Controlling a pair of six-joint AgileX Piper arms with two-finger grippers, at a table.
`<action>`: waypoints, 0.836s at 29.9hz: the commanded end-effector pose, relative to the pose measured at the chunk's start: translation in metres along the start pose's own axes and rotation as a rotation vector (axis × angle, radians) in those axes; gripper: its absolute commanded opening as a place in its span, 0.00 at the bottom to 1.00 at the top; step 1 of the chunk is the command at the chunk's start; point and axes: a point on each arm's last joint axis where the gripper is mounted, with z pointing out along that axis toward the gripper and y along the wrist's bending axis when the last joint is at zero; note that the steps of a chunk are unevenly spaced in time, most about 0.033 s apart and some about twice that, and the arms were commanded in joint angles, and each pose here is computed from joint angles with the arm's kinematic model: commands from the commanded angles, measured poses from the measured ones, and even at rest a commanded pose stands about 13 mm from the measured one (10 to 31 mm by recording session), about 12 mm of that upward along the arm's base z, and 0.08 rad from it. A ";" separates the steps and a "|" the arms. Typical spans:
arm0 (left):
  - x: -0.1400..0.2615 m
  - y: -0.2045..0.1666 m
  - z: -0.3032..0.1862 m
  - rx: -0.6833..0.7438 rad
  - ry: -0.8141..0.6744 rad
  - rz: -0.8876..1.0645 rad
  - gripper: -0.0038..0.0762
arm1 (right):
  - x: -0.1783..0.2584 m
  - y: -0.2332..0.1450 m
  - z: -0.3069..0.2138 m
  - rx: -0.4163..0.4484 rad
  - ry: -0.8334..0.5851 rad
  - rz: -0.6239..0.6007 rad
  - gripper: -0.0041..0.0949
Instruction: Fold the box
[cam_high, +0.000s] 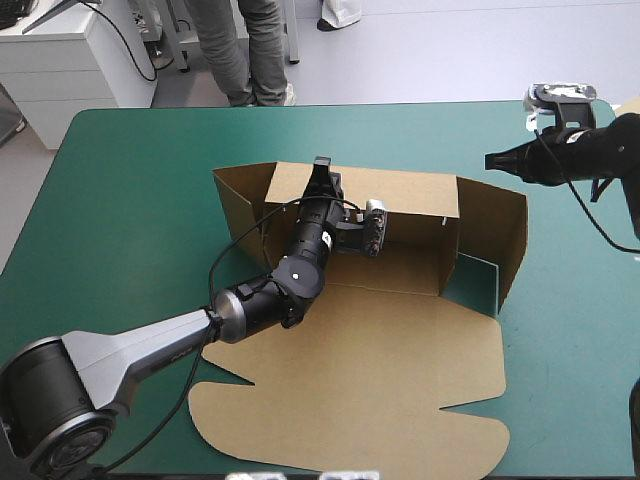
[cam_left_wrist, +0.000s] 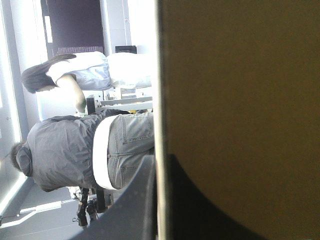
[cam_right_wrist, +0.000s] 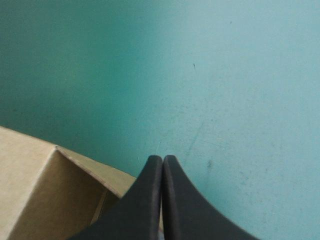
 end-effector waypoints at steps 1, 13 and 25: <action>-0.004 0.020 -0.010 -0.066 -0.049 0.005 0.04 | -0.012 -0.002 -0.003 0.009 -0.054 -0.004 0.02; -0.002 0.021 -0.010 -0.075 -0.031 -0.065 0.04 | 0.001 -0.004 0.018 -0.030 0.107 -0.054 0.02; -0.002 0.020 -0.010 -0.072 -0.032 -0.064 0.04 | 0.032 0.009 0.022 -0.183 0.180 -0.076 0.02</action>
